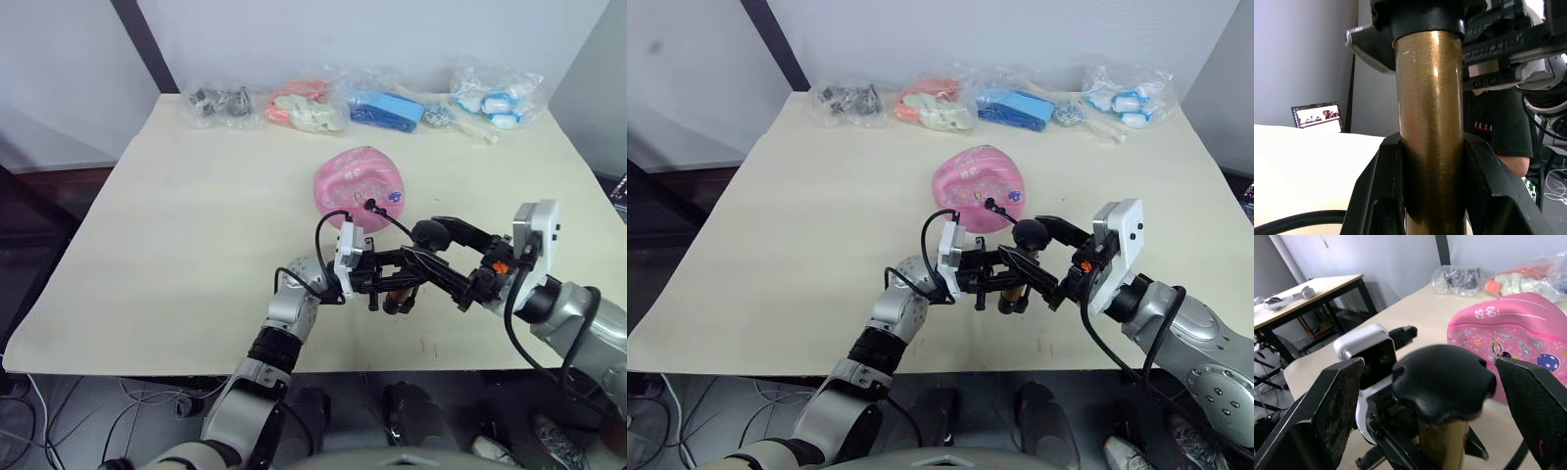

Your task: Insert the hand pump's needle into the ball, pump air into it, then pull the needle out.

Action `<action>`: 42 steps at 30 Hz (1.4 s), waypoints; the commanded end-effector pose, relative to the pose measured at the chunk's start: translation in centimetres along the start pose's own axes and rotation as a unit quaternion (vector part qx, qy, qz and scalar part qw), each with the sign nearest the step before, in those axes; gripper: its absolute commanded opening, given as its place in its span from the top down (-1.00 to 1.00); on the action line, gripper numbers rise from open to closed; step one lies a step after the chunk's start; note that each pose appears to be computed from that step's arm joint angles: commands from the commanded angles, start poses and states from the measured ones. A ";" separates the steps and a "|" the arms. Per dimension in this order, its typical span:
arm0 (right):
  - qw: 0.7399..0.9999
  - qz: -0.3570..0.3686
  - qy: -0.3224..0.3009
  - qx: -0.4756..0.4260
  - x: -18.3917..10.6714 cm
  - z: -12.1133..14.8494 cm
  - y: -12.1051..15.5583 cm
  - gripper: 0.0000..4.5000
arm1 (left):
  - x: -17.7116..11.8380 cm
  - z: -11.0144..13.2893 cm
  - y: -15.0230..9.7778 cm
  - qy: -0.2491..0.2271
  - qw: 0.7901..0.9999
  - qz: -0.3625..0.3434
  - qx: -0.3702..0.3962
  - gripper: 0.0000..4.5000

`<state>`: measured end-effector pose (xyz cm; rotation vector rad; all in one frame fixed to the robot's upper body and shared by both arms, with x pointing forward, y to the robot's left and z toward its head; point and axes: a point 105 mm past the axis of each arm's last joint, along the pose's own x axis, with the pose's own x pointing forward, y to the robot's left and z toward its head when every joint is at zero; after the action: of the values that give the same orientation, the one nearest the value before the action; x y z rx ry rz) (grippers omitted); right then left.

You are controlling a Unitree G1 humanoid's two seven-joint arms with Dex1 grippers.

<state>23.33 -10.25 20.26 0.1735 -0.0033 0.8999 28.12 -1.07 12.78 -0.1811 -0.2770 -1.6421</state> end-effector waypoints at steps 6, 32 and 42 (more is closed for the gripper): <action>1.000 0.019 -0.009 0.003 0.0 0.7 0.7 -1.00 | 0.3 1.5 0.1 -0.014 0.999 -0.011 0.032 0.55; 1.000 0.026 -0.008 0.012 0.3 0.7 0.5 0.05 | 0.0 0.8 -0.2 -0.012 1.000 -0.009 0.016 0.09; 0.997 0.026 0.034 -0.061 -1.5 1.1 -2.4 0.05 | -3.9 0.2 0.7 0.063 0.998 0.023 -0.010 -1.00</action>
<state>24.47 -12.59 19.30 0.0751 0.0744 0.9346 29.28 2.70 11.48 -0.1271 -0.1382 -1.5927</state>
